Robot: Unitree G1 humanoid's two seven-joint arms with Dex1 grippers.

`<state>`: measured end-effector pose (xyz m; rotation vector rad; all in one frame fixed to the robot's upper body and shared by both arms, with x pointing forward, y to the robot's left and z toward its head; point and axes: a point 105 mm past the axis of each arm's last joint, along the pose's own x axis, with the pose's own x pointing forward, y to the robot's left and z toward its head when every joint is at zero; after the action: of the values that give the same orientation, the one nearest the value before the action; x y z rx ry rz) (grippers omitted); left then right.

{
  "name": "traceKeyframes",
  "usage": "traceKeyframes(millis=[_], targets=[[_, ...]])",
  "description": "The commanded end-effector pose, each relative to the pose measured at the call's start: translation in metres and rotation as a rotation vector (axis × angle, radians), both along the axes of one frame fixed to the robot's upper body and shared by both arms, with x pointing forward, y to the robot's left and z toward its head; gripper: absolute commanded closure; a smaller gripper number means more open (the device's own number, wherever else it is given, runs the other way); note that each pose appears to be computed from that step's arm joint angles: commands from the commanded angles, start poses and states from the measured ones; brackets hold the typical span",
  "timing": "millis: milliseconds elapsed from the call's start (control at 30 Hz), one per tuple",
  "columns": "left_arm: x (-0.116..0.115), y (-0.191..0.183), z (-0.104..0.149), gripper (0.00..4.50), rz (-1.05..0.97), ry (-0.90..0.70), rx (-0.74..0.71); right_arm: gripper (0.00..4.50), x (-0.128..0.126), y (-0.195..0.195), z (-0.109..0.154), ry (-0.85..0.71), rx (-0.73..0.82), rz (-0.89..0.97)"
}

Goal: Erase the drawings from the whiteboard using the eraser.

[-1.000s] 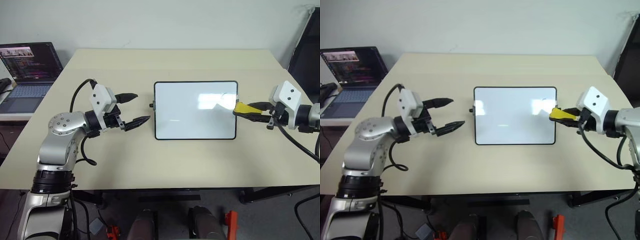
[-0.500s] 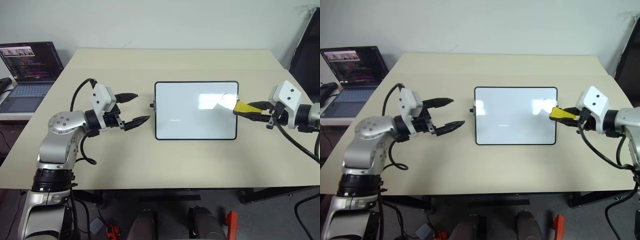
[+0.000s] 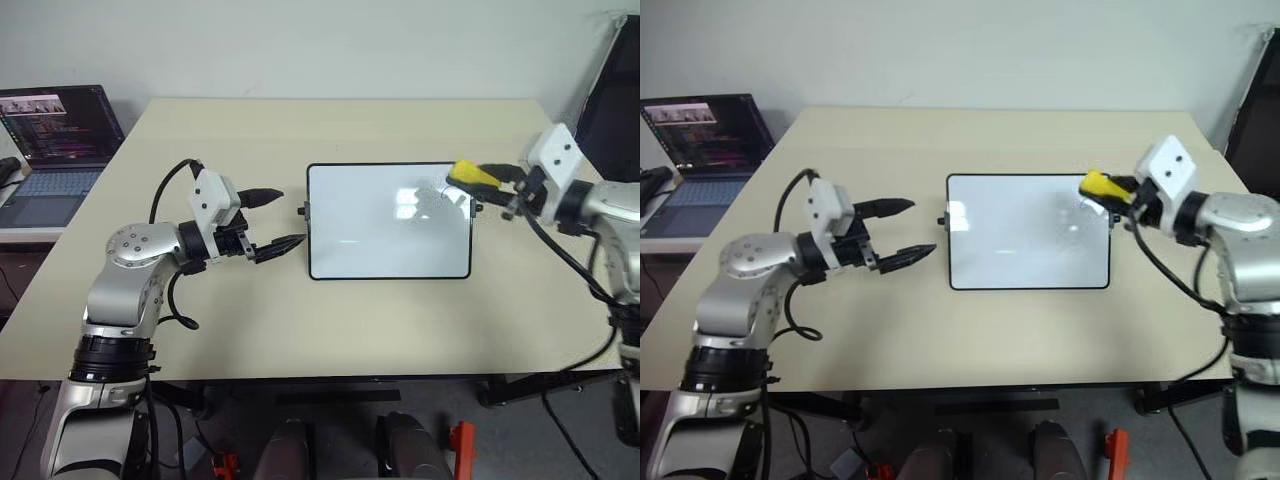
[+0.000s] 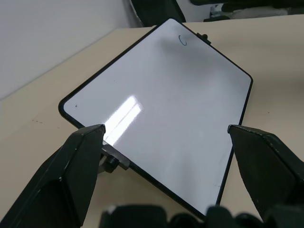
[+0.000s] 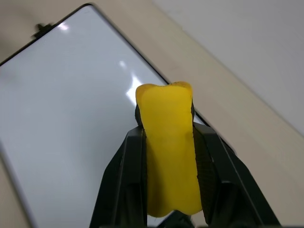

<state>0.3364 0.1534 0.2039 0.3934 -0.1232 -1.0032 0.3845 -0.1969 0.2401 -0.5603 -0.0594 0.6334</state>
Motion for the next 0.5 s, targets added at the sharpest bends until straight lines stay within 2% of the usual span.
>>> traceKeyframes(millis=[33,300,500], targets=[[0.001,-0.004,0.011,0.00,-0.020,-0.050,0.009,3.52,0.018,-0.002,0.006,-0.063,0.020,-0.068],[0.000,-0.007,0.013,0.00,-0.033,-0.055,0.005,3.52,0.040,-0.014,-0.027,-0.019,-0.012,-0.122],[0.000,-0.006,0.011,0.00,-0.026,-0.049,0.008,3.52,0.034,-0.013,-0.080,0.118,-0.099,-0.076]])
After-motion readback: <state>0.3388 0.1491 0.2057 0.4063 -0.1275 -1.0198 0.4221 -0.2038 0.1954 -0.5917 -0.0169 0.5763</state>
